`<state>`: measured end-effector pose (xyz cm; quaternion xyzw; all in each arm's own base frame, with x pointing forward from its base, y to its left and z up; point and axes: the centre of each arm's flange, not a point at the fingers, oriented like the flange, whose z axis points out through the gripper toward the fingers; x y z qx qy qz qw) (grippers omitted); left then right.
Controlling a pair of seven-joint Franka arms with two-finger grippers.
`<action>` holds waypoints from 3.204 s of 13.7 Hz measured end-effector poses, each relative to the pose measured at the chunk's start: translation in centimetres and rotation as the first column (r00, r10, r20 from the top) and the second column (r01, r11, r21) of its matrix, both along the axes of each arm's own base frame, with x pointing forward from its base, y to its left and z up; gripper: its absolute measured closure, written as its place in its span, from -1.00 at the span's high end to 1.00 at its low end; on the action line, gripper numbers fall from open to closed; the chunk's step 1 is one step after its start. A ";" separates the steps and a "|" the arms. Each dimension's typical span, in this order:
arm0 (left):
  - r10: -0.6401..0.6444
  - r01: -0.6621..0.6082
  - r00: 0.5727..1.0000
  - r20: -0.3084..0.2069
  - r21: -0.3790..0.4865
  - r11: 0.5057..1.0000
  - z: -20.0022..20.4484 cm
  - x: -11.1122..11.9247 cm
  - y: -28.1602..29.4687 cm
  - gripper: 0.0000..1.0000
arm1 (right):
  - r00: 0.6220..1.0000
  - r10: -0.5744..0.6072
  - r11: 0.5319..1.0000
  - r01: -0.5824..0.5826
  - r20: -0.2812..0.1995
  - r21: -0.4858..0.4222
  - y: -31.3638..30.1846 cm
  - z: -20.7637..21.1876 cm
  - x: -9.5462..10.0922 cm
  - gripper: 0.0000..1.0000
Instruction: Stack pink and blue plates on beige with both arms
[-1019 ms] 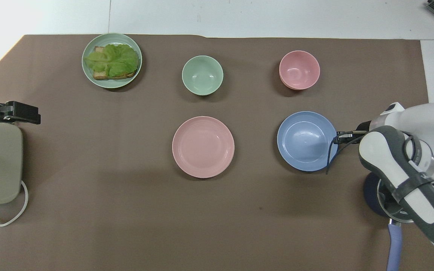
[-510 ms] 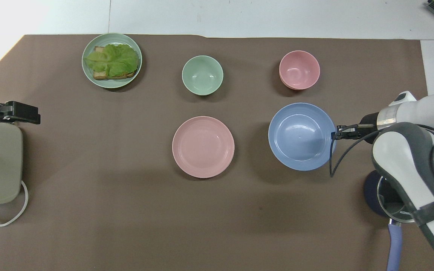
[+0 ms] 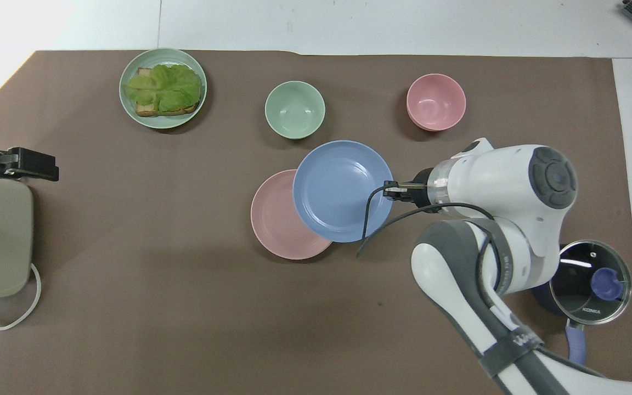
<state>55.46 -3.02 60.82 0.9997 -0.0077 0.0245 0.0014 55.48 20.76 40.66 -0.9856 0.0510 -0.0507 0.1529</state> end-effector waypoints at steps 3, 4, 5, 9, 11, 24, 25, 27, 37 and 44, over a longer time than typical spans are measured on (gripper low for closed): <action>0.000 0.000 1.000 0.000 0.000 1.000 0.0 0.0 0.0 1.00 | 1.000 -0.027 1.000 0.027 0.000 0.008 3.1 -1.6 0.2 -0.92; 0.000 0.000 1.000 0.000 0.000 1.000 0.0 0.0 0.0 1.00 | 0.999 -0.032 0.999 0.032 -0.004 0.010 4.1 -2.2 0.5 -0.92; 0.000 0.000 1.000 0.000 0.000 1.000 0.0 0.0 0.0 1.00 | 1.000 -0.031 0.999 0.031 -0.003 0.011 5.0 -2.9 0.7 -0.92; 0.000 0.000 1.000 0.000 0.000 1.000 0.0 0.0 0.0 1.00 | 1.000 -0.017 1.000 0.017 -0.014 0.000 7.5 -6.0 0.8 -0.92; 0.000 0.000 1.000 0.000 0.000 1.000 0.0 0.0 0.0 1.00 | 1.000 -0.001 1.000 0.000 -0.022 -0.017 7.9 -6.9 0.6 -0.92; 0.000 0.000 1.000 0.000 0.000 1.000 0.0 0.0 0.0 1.00 | 0.992 0.121 0.983 -0.124 -0.027 -0.132 9.2 -7.6 -1.2 -0.90; 0.000 0.000 1.000 -0.001 0.000 1.000 0.0 0.0 0.0 1.00 | 0.992 0.122 0.983 -0.124 -0.026 -0.132 9.2 -7.5 -1.2 -0.85; 0.001 -0.001 1.000 -0.001 0.000 1.000 0.0 0.0 0.0 1.00 | 0.992 0.123 0.984 -0.125 -0.022 -0.130 9.3 -7.2 -1.2 -0.44; 0.001 -0.001 1.000 -0.001 0.000 1.000 0.0 0.0 0.0 1.00 | 0.996 -0.090 0.975 0.093 0.028 -0.200 -8.6 8.6 1.3 1.00; 0.001 -0.001 1.000 -0.001 0.000 1.000 0.0 0.0 0.0 1.00 | 0.993 -0.119 0.958 0.115 0.001 -0.264 -18.4 22.0 -2.9 1.00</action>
